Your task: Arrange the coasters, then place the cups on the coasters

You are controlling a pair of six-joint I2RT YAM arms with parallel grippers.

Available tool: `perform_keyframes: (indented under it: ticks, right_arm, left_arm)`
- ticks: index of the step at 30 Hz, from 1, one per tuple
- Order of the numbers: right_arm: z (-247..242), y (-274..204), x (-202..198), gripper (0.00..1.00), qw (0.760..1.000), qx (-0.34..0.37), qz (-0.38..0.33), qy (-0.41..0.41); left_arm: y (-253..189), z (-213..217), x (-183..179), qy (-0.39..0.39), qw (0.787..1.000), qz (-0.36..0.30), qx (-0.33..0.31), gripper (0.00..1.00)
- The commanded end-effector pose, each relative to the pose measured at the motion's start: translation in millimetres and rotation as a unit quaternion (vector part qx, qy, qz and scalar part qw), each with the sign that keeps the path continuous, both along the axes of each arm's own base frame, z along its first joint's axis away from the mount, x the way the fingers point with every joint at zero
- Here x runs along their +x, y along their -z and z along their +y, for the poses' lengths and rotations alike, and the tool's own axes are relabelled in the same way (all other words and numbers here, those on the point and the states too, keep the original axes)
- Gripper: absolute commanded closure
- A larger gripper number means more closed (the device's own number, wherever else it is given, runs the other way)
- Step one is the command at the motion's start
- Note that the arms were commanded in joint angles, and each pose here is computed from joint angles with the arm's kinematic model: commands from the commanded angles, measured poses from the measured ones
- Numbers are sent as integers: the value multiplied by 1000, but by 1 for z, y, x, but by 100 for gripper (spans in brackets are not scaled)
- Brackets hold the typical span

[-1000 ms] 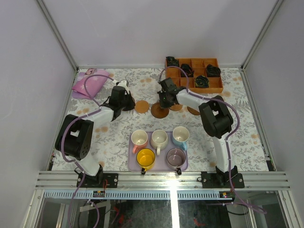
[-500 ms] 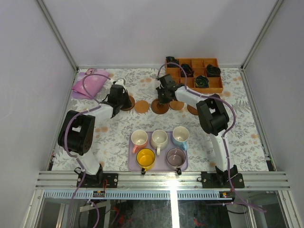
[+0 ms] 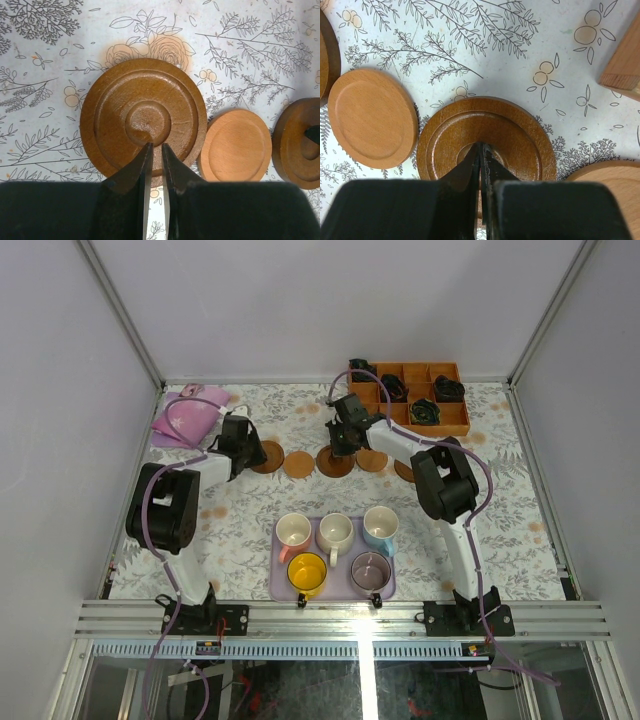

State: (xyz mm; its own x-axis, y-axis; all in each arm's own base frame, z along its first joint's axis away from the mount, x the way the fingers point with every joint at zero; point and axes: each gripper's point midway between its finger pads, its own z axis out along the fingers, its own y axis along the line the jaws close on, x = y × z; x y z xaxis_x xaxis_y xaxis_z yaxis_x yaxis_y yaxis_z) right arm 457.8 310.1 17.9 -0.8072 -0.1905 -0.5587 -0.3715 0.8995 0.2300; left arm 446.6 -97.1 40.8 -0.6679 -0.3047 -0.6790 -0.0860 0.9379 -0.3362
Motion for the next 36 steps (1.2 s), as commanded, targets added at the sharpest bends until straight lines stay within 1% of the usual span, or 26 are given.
perform_keyframes:
  ticks: [1, 9, 13, 21, 24, 29, 36]
  right_arm:
    - [-1, -20, 0, 100, 1000, -1, -17, -16]
    - [4, -73, 7, 100, 997, 26, -71, -25]
    - [-13, -85, 4, 100, 995, 11, -98, -1]
    - [-78, -87, -4, 100, 989, -29, -117, 80]
    - [-111, -83, -4, 100, 985, -31, -113, 125]
    - [-167, -70, -6, 100, 975, -36, -93, 199]
    - [-204, -64, -8, 100, 963, -55, -85, 250]
  left_arm:
    - [-19, -6, 18, 7, 999, -36, -12, 88]
    - [-15, -6, 37, 6, 999, -37, -13, 88]
    - [-1, -6, 40, 4, 1000, -16, -12, 89]
    - [17, 7, 33, -18, 1000, 16, -2, 89]
    - [19, 12, 28, -26, 999, 27, -5, 89]
    - [21, 26, 18, -52, 997, 60, 11, 89]
    - [16, 26, 5, -49, 996, 71, 7, 88]
